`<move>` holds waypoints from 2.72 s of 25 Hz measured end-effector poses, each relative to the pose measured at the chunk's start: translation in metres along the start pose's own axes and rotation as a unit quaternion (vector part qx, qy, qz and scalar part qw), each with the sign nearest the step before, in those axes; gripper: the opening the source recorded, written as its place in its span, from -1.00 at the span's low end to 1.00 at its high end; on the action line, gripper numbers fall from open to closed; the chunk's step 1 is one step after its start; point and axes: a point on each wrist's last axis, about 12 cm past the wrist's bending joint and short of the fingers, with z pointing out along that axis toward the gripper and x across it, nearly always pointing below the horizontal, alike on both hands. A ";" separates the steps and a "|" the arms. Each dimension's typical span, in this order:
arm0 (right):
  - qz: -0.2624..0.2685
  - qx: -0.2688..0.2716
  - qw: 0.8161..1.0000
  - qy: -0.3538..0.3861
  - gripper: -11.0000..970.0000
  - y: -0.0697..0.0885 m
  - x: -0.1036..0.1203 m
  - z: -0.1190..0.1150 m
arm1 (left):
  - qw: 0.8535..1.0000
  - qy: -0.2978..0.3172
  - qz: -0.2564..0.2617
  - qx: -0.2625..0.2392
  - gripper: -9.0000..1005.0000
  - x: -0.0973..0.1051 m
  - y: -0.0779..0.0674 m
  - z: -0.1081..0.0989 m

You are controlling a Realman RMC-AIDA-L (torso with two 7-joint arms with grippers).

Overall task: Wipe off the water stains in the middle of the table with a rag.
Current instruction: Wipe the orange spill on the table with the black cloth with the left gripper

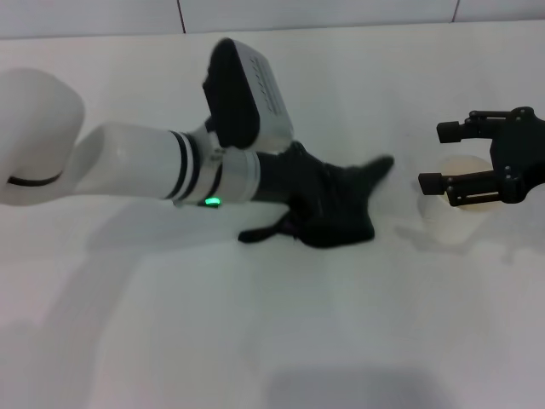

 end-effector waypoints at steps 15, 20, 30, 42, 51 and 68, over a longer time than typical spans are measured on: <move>0.005 0.004 1.000 -0.001 0.74 0.000 0.002 -0.001 | 0.996 -0.029 -0.006 -0.079 -0.83 -0.001 0.033 -0.019; 0.005 0.005 1.000 -0.001 0.74 0.000 0.002 -0.001 | 0.997 -0.029 0.000 -0.075 -0.83 -0.002 0.031 -0.016; 0.004 0.006 1.000 -0.001 0.74 0.000 0.002 -0.002 | 0.997 -0.031 -0.015 -0.064 -0.82 0.001 0.022 -0.010; 0.005 0.003 1.000 0.000 0.74 0.001 0.003 -0.002 | 0.999 -0.029 0.005 -0.019 -0.81 -0.002 0.001 0.004; 0.005 0.002 1.000 0.000 0.74 0.001 0.003 -0.002 | 1.000 -0.030 0.004 0.003 -0.80 -0.001 -0.011 0.009; 0.005 0.004 1.000 -0.006 0.74 0.001 0.002 -0.002 | 1.000 -0.003 -0.006 -0.021 -0.78 0.016 -0.003 0.003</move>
